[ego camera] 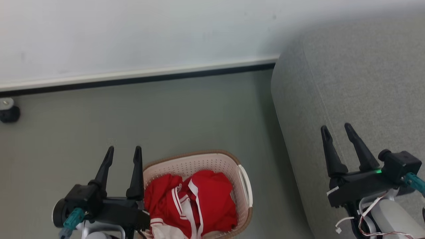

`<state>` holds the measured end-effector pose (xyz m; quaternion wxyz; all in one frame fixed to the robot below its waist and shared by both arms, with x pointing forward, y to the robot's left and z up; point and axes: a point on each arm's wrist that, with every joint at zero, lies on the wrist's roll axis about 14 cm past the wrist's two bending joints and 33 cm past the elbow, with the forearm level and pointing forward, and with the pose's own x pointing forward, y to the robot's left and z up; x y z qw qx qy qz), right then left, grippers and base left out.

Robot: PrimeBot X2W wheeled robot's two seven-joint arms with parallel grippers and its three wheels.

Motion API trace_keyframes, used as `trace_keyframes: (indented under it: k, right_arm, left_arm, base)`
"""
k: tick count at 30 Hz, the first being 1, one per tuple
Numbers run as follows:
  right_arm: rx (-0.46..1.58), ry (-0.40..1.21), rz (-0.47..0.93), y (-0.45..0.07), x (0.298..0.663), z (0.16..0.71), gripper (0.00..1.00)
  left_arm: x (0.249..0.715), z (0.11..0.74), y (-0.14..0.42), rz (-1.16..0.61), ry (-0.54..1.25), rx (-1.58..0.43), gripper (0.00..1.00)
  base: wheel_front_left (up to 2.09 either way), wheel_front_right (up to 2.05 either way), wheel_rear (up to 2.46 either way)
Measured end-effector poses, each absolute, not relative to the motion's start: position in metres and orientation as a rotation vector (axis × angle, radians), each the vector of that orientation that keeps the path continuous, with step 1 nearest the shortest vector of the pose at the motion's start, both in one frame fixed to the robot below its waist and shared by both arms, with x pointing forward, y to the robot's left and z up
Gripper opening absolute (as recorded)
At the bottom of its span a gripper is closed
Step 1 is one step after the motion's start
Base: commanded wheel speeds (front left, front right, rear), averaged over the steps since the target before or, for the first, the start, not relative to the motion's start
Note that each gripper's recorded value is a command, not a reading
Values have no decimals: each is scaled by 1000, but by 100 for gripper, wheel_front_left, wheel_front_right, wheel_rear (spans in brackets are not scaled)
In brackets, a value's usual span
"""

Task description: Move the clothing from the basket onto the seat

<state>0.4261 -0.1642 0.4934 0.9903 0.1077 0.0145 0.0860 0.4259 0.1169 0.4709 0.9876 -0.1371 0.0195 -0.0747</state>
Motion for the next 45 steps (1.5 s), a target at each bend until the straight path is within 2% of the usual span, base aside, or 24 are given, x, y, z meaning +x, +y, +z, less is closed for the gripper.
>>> trace_keyframes:
  k: [12, 23, 36, 45]
  right_arm:
    - [219, 17, 151, -174, 449, 485, 100]
    - [214, -6, 120, -183, 478, 476, 100]
    - [206, -37, 118, -180, 508, 462, 100]
    - [186, -19, 99, -185, 523, 438, 100]
  left_arm:
    - [460, 417, 76, -266, 171, -303, 100]
    - [484, 344, 46, -337, 375, -302, 100]
    - [488, 246, 11, -417, 661, -303, 100]
    - [473, 173, 5, -437, 865, -273, 100]
  base:
    - [0, 0, 0]
    - [0, 0, 0]
    - [0, 0, 0]
    - [0, 0, 0]
